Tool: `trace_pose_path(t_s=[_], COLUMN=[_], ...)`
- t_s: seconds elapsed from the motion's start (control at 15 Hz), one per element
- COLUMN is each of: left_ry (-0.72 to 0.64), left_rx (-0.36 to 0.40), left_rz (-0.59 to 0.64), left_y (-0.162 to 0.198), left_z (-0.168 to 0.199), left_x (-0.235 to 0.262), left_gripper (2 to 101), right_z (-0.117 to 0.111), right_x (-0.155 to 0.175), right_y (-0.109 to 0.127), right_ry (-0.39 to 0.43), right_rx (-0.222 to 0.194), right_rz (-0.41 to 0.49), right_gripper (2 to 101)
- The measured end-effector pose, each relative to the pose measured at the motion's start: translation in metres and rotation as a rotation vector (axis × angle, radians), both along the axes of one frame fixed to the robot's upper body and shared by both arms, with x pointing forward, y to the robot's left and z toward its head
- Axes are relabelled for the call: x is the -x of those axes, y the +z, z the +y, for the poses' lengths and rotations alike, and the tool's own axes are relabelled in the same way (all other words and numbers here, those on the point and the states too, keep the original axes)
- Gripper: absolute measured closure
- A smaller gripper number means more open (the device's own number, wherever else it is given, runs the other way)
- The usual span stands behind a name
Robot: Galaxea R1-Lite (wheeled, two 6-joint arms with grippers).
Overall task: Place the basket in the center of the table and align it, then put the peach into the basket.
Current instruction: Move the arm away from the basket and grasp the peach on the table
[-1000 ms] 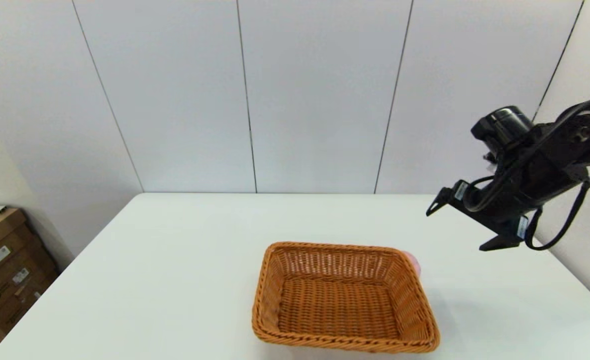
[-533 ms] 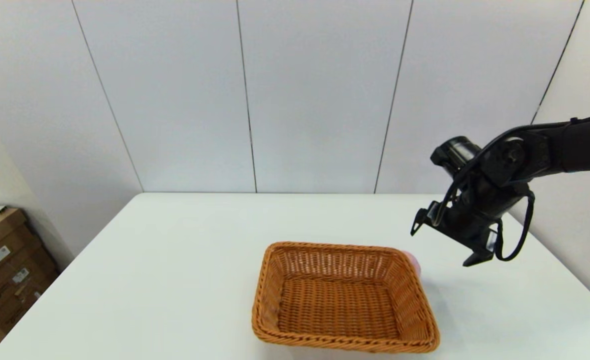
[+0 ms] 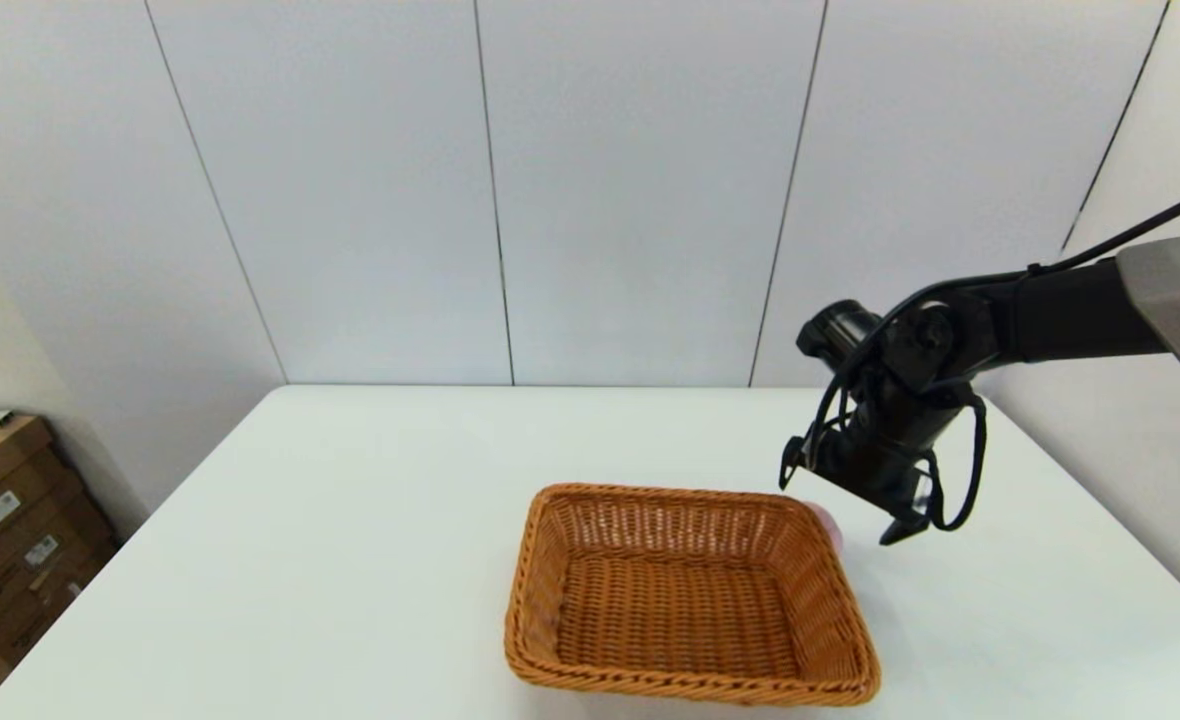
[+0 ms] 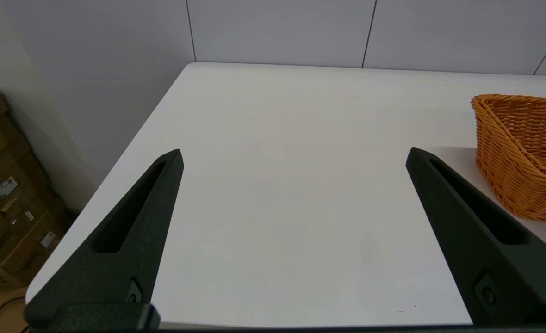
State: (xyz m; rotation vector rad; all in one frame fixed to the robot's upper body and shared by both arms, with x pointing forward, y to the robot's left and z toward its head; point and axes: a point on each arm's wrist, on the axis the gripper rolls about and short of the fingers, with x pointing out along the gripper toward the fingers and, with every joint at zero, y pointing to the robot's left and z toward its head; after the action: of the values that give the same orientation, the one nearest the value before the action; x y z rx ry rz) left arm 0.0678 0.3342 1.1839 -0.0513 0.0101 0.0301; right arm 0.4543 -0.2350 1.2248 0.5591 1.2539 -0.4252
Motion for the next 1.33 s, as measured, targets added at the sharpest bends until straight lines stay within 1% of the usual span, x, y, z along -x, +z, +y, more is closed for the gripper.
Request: trace_pose_path(t_s=[0.13,0.27,0.33,0.6,0.93,1.07,1.27,1.33], left_ry=[0.000,0.000,0.000,0.000,0.000,-0.001,0.000,0.000], left_rx=[-0.001,0.000,0.001,0.003,0.003,0.003,0.003,0.003], left_rz=[0.000,0.000,0.000,0.000,0.000,0.000,0.000,0.000], left_y=[0.000,0.000,0.000,0.000,0.000,0.000,0.000,0.000], left_z=[0.000,0.000,0.000,0.000,0.000,0.000,0.000,0.000], left_x=[0.000,0.000,0.000,0.000,0.000,0.000,0.000,0.000], left_gripper=[5.4,5.4,5.4,5.4,5.4,5.4,5.4,5.4], right_z=[0.002,0.006,0.008,0.012,0.011,0.010,0.009,0.008], right_x=[-0.006,-0.013,-0.016,-0.024,-0.034,-0.037,-0.040,-0.041], right_y=[-0.001,-0.006,-0.010,-0.026,-0.048,-0.053,-0.058,-0.059], right_ry=[-0.012,-0.036,-0.037,-0.038,-0.047,-0.050,-0.052,-0.053], right_rx=[0.006,0.027,0.031,0.039,0.048,0.049,0.048,0.049], right_rz=[0.004,0.010,0.013,0.040,0.080,0.090,0.096,0.096], right_gripper=[5.0,5.0,5.0,5.0,5.0,5.0,32.6,40.3])
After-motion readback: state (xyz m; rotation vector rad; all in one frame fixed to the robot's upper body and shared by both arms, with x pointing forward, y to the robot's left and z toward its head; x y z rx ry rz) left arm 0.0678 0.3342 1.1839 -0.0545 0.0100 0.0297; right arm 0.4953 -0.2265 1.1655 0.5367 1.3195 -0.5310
